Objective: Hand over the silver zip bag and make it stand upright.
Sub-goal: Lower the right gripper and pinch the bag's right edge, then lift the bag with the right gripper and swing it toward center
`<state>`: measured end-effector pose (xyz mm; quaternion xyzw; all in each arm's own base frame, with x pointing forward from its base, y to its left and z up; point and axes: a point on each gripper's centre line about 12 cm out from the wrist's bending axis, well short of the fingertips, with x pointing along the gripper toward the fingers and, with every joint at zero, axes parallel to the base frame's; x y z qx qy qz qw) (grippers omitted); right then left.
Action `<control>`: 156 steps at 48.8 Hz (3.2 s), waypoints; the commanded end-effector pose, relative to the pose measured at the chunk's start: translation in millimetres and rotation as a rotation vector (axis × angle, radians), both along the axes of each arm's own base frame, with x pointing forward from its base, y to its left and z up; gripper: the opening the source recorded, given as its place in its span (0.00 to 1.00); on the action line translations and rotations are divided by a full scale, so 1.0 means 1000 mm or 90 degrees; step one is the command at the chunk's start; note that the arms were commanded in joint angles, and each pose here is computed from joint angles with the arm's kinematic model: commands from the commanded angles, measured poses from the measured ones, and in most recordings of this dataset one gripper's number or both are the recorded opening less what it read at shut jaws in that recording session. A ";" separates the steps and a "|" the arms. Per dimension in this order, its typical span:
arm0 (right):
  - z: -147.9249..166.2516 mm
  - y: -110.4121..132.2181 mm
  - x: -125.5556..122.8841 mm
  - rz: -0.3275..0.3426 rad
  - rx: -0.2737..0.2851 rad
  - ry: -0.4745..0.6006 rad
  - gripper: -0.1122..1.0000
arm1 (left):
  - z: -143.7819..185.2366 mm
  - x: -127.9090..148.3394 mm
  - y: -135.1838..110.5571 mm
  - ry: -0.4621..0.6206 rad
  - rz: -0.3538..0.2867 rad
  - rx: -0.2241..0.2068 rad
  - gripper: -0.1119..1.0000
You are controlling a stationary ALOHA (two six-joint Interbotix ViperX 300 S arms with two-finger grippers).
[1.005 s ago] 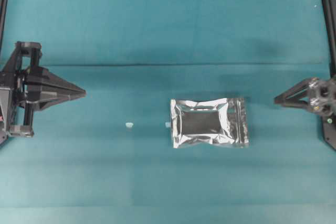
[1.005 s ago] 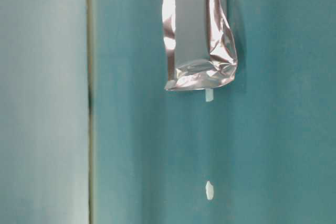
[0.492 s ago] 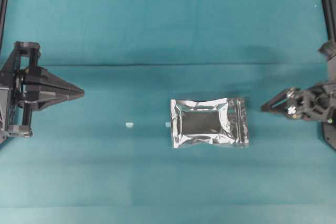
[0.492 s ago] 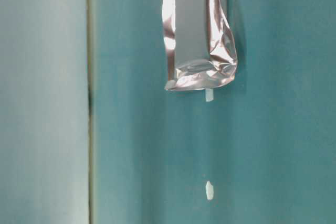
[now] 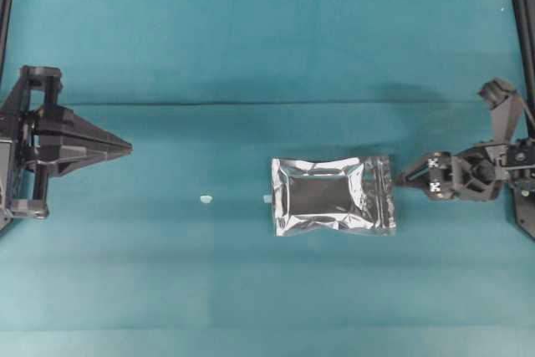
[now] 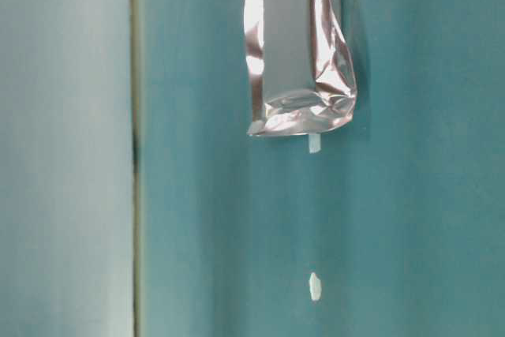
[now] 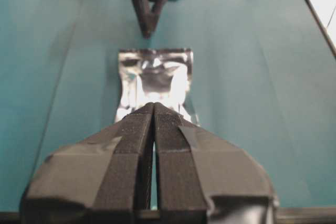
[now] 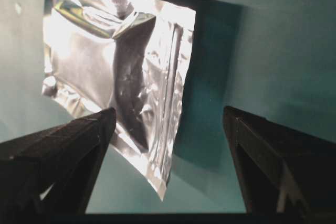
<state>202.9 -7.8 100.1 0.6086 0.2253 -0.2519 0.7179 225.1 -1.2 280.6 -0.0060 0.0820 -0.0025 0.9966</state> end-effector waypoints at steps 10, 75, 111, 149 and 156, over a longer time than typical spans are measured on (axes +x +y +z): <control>-0.009 0.003 0.023 0.000 -0.006 0.007 0.92 | 0.009 0.000 0.000 -0.014 -0.001 0.002 0.10; 0.002 0.013 0.051 0.041 -0.015 0.001 0.13 | 0.005 -0.008 -0.001 -0.007 -0.004 0.002 0.10; 0.127 -0.001 0.130 0.307 -0.166 0.133 0.13 | 0.005 -0.009 -0.002 -0.008 -0.004 -0.002 0.10; 0.192 0.003 0.193 0.636 -0.267 0.271 0.13 | 0.003 -0.011 -0.002 0.004 0.002 -0.045 0.10; 0.205 0.000 0.208 0.706 -0.300 0.289 0.13 | 0.006 -0.014 -0.002 -0.003 0.000 -0.046 0.10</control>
